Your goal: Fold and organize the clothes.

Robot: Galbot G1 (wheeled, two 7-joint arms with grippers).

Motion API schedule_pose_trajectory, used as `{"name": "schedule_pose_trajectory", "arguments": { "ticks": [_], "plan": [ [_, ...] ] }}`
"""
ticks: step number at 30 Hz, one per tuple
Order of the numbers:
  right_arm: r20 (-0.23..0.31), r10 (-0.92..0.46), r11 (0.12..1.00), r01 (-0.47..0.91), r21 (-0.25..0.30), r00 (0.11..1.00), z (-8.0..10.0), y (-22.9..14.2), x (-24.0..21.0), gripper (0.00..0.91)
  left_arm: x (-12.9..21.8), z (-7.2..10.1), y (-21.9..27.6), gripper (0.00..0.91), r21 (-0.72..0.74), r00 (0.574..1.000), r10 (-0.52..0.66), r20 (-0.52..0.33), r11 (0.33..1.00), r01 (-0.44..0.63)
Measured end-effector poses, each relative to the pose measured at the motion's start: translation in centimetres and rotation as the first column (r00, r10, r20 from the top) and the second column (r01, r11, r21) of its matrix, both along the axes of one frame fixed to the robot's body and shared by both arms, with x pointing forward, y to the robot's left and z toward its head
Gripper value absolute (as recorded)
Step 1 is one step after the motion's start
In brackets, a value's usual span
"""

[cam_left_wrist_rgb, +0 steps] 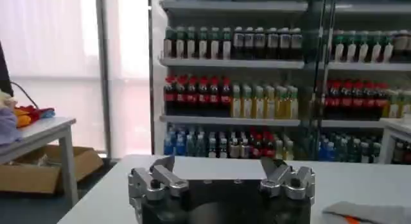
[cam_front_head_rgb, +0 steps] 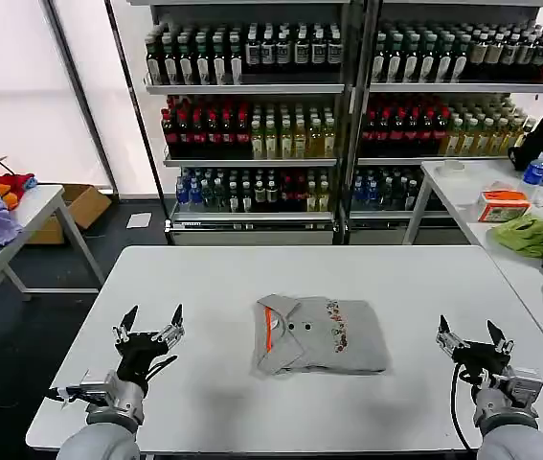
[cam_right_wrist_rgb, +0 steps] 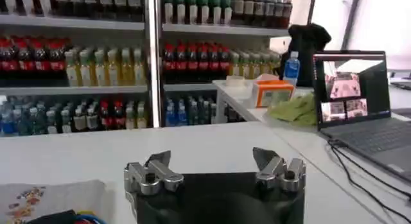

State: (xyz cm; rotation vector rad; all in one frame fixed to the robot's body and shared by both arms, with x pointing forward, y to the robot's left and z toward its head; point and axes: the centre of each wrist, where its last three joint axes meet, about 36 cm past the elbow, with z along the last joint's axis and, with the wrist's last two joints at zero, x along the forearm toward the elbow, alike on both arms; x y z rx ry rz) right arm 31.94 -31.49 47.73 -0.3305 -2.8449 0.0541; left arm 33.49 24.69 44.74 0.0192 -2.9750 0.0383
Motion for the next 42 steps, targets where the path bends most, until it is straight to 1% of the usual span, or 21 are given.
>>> {"name": "schedule_pose_trajectory", "arguments": {
  "ticks": [8,16,27,42],
  "plan": [
    [0.028,0.005,1.000,-0.005,-0.003,1.000,0.4,0.4,0.0,0.907,0.0,0.0,0.2,0.907,-0.002,1.000,-0.006,0.022,1.000,0.006],
    [0.035,0.007,1.000,-0.006,-0.013,0.999,0.5,0.3,0.0,0.907,-0.5,0.3,-0.2,0.907,0.005,0.999,-0.021,0.036,1.000,0.021],
    [0.033,0.019,1.000,-0.019,-0.016,0.999,0.4,0.7,0.1,0.907,-1.1,1.0,-0.8,0.907,0.019,0.998,-0.019,0.064,1.000,0.018],
    [0.032,0.020,1.000,-0.020,-0.019,0.999,0.4,0.9,0.3,0.907,-1.4,1.3,-1.1,0.907,0.024,0.998,-0.008,0.070,1.000,0.007]
  ]
}}
